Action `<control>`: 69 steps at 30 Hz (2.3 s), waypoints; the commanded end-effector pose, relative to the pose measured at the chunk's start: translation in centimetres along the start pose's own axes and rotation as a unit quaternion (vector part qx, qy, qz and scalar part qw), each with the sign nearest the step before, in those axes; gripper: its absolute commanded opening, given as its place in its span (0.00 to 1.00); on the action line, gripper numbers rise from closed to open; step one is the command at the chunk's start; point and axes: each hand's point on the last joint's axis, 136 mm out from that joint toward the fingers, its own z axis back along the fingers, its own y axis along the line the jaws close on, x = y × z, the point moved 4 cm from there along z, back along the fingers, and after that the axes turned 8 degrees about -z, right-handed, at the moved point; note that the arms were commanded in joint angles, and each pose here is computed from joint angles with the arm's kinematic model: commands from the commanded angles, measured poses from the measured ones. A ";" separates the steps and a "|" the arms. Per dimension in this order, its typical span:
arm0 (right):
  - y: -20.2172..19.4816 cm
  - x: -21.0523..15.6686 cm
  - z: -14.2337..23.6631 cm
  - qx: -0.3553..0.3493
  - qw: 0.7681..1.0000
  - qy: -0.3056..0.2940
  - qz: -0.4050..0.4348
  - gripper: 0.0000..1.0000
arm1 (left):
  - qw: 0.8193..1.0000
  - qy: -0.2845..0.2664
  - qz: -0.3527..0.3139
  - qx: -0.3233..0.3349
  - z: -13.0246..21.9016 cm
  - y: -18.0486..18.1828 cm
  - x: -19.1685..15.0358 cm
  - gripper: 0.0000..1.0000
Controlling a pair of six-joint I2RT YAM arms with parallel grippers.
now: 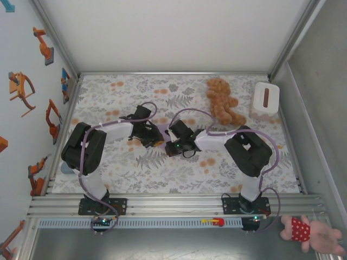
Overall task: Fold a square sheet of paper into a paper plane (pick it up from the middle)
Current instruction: Third fold the triangle at the center of the table.
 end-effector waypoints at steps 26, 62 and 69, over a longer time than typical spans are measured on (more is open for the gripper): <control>2.8 2.4 1.3 0.047 0.998 -0.028 -0.003 0.00 | 0.996 0.040 0.051 0.063 -2.6 6.1 -0.7 0.11; -2.6 -5.2 2.1 0.006 0.999 0.019 -0.047 0.00 | 0.989 0.065 0.053 0.118 -3.2 7.7 -0.7 0.10; -0.8 -3.3 4.8 0.034 0.998 -0.045 -0.019 0.00 | 0.992 0.062 0.043 0.098 -2.9 6.4 -0.3 0.11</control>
